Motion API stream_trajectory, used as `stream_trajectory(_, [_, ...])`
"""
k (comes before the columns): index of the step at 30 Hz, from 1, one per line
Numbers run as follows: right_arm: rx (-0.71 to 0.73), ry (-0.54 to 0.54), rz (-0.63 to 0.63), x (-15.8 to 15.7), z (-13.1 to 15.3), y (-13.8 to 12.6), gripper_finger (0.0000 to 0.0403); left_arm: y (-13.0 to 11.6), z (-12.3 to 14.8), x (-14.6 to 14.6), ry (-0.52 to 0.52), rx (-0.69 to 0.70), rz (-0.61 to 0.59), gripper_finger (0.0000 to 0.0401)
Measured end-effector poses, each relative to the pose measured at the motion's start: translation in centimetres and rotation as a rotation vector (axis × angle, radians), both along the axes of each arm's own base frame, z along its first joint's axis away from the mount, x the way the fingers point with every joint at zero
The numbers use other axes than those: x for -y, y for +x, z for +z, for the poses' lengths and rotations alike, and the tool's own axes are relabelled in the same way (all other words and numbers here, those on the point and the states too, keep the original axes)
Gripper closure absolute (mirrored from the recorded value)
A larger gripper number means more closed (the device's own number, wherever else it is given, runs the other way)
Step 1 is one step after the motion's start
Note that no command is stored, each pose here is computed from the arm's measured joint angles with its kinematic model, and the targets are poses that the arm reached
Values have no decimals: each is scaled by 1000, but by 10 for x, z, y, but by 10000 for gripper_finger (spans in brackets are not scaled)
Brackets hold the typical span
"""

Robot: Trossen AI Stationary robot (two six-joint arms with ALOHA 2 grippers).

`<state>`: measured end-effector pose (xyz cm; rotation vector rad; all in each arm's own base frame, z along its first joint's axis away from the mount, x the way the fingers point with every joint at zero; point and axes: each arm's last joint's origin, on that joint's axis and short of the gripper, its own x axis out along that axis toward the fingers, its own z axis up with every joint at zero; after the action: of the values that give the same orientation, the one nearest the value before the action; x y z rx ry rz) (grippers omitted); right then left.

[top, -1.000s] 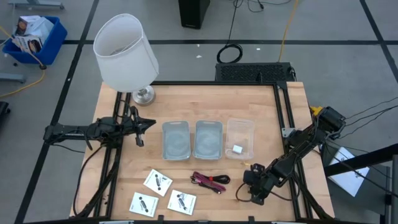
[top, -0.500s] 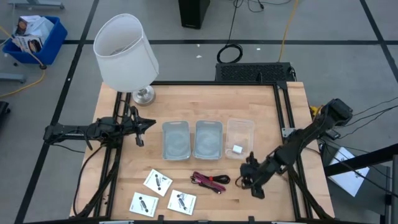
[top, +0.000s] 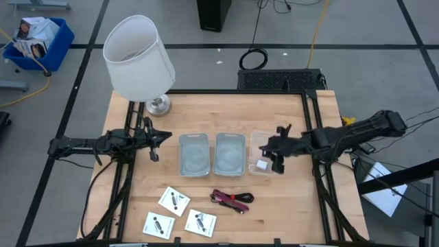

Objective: Pick and place items into bin
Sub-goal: Put the black charger adapter into the transparent bin

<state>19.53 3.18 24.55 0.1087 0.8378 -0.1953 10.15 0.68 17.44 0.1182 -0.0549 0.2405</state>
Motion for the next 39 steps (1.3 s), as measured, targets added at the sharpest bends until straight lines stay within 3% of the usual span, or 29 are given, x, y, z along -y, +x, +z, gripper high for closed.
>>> stream_trajectory(18, [-353, -39, -29, 20, -67, 39, 262, 0, 0, 0, 0, 0, 0, 366])
stream_trajectory(33, [-451, 72, 6, 25, -88, 45, 261, 0, 0, 0, 0, 1, 0, 366])
stream_trajectory(39, [-417, 60, 8, 25, -87, 49, 227, 0, 0, 0, 0, 2, 0, 366])
